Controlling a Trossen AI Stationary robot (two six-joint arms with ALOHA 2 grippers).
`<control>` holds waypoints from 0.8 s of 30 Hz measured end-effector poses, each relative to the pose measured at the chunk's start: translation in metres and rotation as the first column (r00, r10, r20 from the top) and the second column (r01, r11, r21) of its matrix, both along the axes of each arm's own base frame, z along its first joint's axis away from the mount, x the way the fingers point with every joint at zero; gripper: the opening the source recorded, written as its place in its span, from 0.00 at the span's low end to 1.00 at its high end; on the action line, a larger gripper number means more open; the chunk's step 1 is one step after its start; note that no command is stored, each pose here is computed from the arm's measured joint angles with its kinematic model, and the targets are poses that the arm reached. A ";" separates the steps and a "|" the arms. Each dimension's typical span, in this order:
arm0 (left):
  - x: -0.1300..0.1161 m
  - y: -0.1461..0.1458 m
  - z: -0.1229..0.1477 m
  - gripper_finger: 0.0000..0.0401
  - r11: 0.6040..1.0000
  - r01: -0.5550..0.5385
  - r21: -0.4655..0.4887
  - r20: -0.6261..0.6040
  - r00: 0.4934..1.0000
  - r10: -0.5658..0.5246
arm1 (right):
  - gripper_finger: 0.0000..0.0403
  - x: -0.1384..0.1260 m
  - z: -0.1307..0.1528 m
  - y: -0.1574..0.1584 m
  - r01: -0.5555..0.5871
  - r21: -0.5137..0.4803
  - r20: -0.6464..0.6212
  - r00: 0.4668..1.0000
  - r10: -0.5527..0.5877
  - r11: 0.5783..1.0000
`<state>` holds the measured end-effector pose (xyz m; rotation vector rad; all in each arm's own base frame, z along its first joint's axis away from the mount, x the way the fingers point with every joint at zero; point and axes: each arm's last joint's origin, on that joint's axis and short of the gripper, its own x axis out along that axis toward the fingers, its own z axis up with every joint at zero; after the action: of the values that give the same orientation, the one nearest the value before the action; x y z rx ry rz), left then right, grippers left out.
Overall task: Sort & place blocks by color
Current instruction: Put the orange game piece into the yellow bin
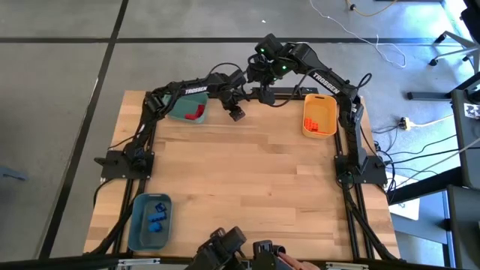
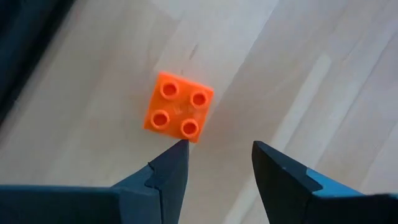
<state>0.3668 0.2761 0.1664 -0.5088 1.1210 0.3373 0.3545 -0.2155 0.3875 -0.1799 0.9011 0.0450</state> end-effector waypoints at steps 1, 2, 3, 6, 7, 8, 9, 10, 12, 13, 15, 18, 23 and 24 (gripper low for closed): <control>0.001 0.001 0.001 0.42 1.000 0.000 0.006 0.007 1.000 0.000 | 0.66 0.000 0.000 0.000 0.000 0.000 0.000 1.000 0.000 1.000; 0.002 0.001 0.003 0.42 1.000 0.006 0.017 0.021 1.000 -0.006 | 0.66 0.000 0.000 0.000 0.000 0.000 0.000 1.000 0.000 1.000; 0.004 0.001 0.004 0.42 0.999 0.019 0.026 0.034 0.999 -0.019 | 0.66 0.000 0.000 0.000 0.000 0.000 0.000 1.000 0.000 1.000; 0.009 -0.001 0.008 0.42 0.998 0.037 0.042 0.052 0.998 -0.039 | 0.66 0.000 0.000 0.000 0.000 0.000 0.000 1.000 0.000 1.000; 0.011 -0.002 0.010 0.42 0.998 0.042 0.046 0.055 0.997 -0.044 | 0.66 0.000 0.000 0.000 0.000 0.000 0.000 1.000 0.000 1.000; 0.012 -0.003 0.011 0.42 0.998 0.046 0.048 0.055 0.997 -0.048 | 0.66 0.000 0.000 0.000 0.000 0.000 0.000 1.000 0.000 1.000; 0.013 -0.004 0.013 0.42 0.998 0.047 0.050 0.050 0.998 -0.049 | 0.66 0.000 0.000 0.000 0.000 0.000 0.000 1.000 0.000 1.000; 0.013 -0.005 0.016 0.42 0.998 0.049 0.043 0.043 0.998 -0.051 | 0.66 0.000 0.000 0.000 0.000 0.001 -0.001 1.000 0.000 1.000; 0.012 -0.006 0.028 0.42 0.998 0.049 0.031 0.028 0.998 -0.050 | 0.66 -0.001 -0.001 0.000 0.003 0.007 -0.008 1.000 -0.003 1.000; 0.010 -0.007 0.036 0.42 0.998 0.047 0.031 0.024 0.999 -0.048 | 0.66 -0.001 -0.001 0.001 0.004 0.013 -0.016 1.000 -0.004 1.000; 0.007 -0.008 0.053 0.42 0.998 0.042 0.044 0.022 0.999 -0.043 | 0.66 -0.003 -0.002 0.002 0.004 0.026 -0.038 0.999 -0.003 1.000; -0.004 -0.013 0.076 0.42 0.996 0.043 0.076 -0.015 0.999 -0.042 | 0.66 -0.005 -0.004 0.003 0.006 0.046 -0.069 0.998 -0.003 0.999; -0.028 -0.024 0.119 0.42 0.991 0.020 0.135 -0.029 0.999 -0.016 | 0.66 -0.007 -0.007 0.004 0.009 0.063 -0.098 0.995 -0.003 0.998; -0.032 -0.027 0.127 0.42 0.989 0.016 0.145 -0.022 1.000 -0.013 | 0.66 -0.007 -0.008 0.004 0.009 0.065 -0.101 0.995 -0.003 0.998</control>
<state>0.3350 0.2492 0.2936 -0.3691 1.1105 0.4089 0.3475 -0.2112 0.3797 -0.1148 0.9997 0.0783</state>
